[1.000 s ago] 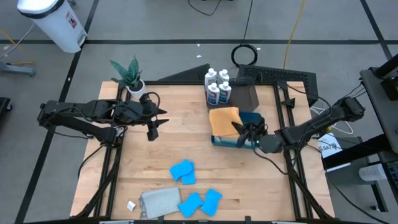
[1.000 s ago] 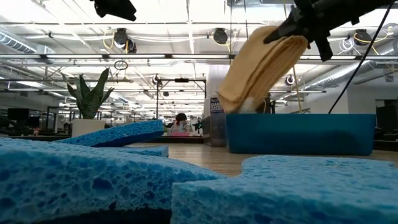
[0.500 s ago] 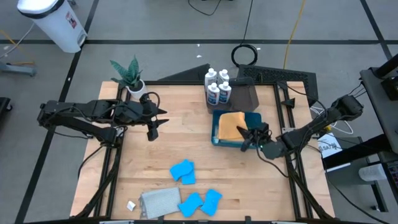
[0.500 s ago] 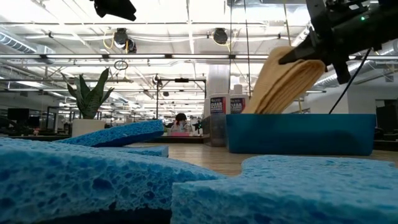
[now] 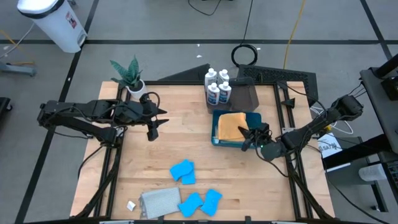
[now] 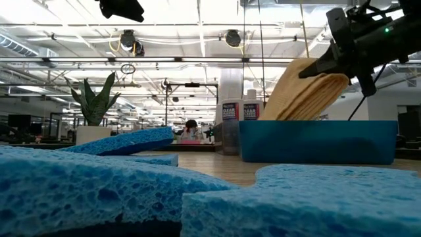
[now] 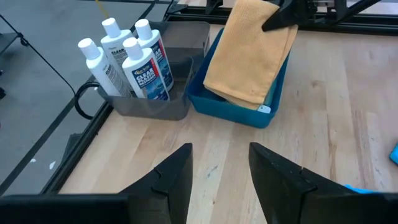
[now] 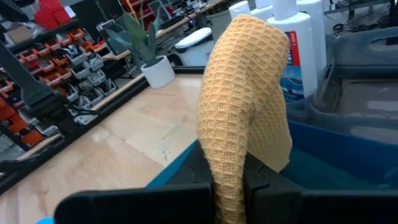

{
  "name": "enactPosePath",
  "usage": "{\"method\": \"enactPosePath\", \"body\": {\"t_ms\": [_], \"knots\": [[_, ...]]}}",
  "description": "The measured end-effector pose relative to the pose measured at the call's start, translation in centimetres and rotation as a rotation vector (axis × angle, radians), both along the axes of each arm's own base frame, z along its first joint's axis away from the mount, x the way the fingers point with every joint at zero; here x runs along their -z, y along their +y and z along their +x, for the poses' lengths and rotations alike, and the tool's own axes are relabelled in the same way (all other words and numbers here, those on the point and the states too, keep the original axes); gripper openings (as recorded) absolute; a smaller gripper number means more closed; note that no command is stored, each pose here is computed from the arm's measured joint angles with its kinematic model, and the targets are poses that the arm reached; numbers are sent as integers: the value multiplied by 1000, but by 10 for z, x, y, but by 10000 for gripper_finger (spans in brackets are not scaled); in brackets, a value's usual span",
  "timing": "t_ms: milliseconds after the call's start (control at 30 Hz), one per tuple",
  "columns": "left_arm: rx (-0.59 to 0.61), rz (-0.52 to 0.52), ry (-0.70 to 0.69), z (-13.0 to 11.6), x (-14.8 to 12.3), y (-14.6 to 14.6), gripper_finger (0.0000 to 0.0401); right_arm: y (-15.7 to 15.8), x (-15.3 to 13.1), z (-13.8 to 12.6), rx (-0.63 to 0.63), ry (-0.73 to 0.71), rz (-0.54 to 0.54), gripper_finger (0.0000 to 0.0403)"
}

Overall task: Pick & Place Kitchen Items
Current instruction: Put the yellow napkin into the blue bin

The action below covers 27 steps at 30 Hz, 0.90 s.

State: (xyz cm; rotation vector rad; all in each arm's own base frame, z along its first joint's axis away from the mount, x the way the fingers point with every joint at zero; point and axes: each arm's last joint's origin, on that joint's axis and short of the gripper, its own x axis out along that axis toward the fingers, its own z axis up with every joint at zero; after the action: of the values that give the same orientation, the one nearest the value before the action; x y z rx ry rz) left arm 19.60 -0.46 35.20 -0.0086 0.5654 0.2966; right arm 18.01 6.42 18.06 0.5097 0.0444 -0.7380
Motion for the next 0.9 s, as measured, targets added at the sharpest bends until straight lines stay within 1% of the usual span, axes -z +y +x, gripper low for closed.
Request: {"method": "enactPosePath", "body": {"t_ms": [133,333,467,900], "knots": [[0,0,0,0,0,0,161,-4,2,1,11,22,8,0],[0,0,0,0,0,0,161,-16,8,4,-10,89,56,0],[0,0,0,0,0,0,161,-22,16,0,2,151,103,0],[0,0,0,0,0,0,161,-26,29,-11,28,284,167,0]]}}
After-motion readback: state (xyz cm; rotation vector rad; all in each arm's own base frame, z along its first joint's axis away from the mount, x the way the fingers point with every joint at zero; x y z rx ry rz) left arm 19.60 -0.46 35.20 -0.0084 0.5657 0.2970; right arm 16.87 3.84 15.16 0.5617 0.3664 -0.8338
